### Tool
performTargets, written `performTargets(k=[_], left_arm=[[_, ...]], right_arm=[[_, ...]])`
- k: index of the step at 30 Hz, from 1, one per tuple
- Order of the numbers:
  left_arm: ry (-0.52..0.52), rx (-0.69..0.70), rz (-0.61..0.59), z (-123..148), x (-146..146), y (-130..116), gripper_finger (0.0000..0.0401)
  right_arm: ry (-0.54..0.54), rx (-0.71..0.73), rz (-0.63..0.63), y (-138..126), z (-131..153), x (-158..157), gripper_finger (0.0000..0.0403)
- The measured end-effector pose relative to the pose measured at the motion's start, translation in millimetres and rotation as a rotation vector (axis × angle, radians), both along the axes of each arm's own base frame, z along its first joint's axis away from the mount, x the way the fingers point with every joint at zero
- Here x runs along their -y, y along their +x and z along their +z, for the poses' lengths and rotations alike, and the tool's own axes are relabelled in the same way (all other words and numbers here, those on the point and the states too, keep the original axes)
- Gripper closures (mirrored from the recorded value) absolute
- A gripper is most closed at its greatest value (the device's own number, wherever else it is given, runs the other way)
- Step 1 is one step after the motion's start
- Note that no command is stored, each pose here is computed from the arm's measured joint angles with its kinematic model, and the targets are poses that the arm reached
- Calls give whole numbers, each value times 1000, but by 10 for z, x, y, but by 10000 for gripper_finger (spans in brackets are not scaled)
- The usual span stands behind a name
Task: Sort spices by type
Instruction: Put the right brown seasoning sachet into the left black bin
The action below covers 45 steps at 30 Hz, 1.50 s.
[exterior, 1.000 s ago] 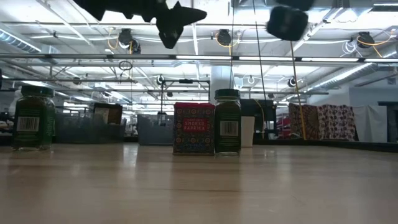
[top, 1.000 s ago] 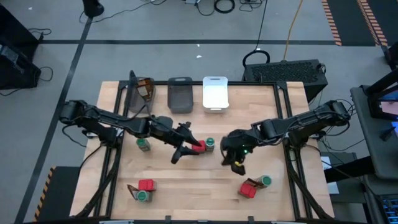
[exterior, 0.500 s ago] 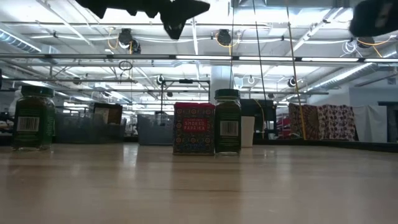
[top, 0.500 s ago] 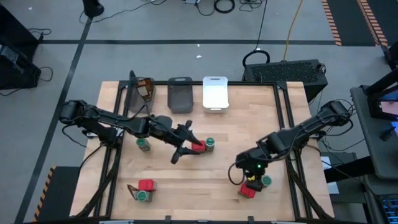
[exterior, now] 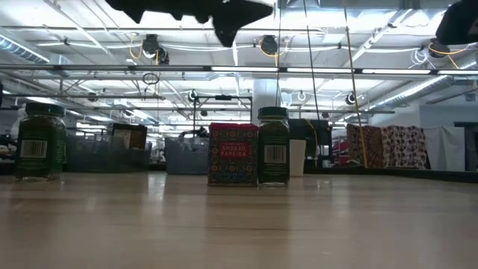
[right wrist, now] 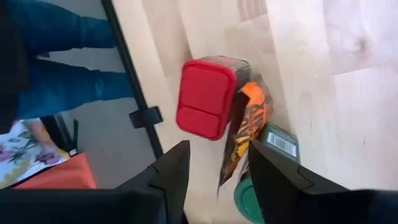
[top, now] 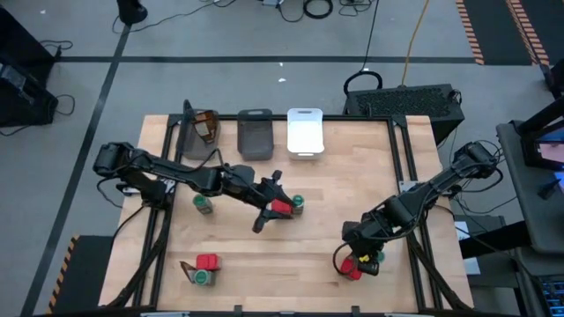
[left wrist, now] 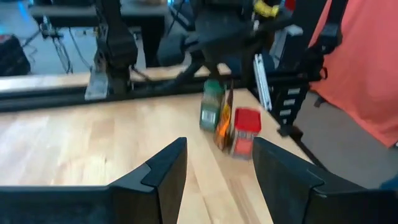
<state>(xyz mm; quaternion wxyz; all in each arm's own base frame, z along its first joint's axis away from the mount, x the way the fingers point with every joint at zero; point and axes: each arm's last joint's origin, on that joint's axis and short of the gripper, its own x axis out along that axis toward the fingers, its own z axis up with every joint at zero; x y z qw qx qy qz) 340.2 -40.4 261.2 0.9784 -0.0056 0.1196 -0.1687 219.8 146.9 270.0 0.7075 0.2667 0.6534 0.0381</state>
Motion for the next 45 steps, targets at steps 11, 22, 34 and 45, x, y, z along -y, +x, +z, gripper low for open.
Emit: performTargets(k=[11, 22, 34, 45], left_arm=[[-2, -4, 0, 4, -28, 40, 214], [-5, -5, 7, 4, -83, 45, 214], [-12, -7, 3, 2, -157, 48, 214], [-12, -8, 4, 0, -162, 47, 214]], right_arm=[[-119, 56, 5, -67, -70, -189, 248], [-172, -7, 33, -38, -279, -345, 248], [-228, -52, 66, -142, -322, -402, 334], [-242, 106, 78, -5, -292, -390, 402]])
